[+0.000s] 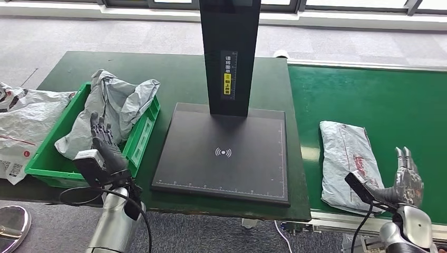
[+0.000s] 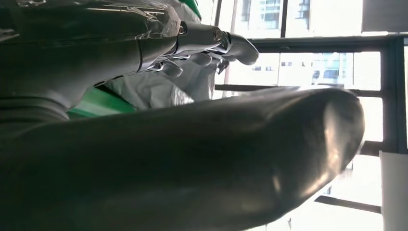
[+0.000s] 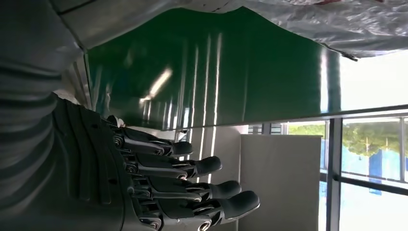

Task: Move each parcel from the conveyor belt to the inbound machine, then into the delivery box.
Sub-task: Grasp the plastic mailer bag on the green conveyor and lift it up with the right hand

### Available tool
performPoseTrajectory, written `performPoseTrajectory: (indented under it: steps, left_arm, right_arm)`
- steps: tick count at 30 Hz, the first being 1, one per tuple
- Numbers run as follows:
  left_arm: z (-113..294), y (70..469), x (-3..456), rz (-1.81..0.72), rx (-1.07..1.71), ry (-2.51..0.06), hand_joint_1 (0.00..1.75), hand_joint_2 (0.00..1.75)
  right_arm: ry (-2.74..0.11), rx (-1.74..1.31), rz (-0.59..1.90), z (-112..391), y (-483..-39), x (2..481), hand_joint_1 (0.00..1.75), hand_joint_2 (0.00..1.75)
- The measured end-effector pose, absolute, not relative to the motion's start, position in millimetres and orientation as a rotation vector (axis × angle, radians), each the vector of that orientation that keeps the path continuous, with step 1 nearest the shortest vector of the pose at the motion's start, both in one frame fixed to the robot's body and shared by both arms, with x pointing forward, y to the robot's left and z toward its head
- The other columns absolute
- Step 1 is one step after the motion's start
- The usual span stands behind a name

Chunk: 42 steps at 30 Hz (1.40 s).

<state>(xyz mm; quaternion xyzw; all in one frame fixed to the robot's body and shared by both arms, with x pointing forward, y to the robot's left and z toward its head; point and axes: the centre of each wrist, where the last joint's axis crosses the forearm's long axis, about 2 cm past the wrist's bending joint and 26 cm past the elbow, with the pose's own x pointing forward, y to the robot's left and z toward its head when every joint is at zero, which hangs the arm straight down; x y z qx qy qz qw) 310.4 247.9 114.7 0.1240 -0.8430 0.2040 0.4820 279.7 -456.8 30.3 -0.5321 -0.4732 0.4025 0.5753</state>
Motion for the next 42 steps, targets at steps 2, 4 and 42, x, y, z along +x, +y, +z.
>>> performPoseTrajectory:
  steps: [2, 4, 42]
  left_arm:
    - [114.5, 245.9, 311.1, 0.482, 0.272, -2.058, 0.00, 0.00]
    - [114.4, 244.9, 312.1, 0.472, 0.253, -2.061, 0.00, 0.00]
    - [99.8, 234.7, 283.9, 0.402, 0.255, -1.983, 0.00, 0.00]
  right_arm:
    - [-1.064, -1.237, 0.944, 28.8, -464.0, 278.5, 0.00, 1.75]
    - [-1.026, -1.226, 0.952, 27.4, -467.1, 278.8, 0.00, 1.75]
    - [-0.961, -0.516, 1.010, 6.3, -332.0, 317.7, 0.44, 1.75]
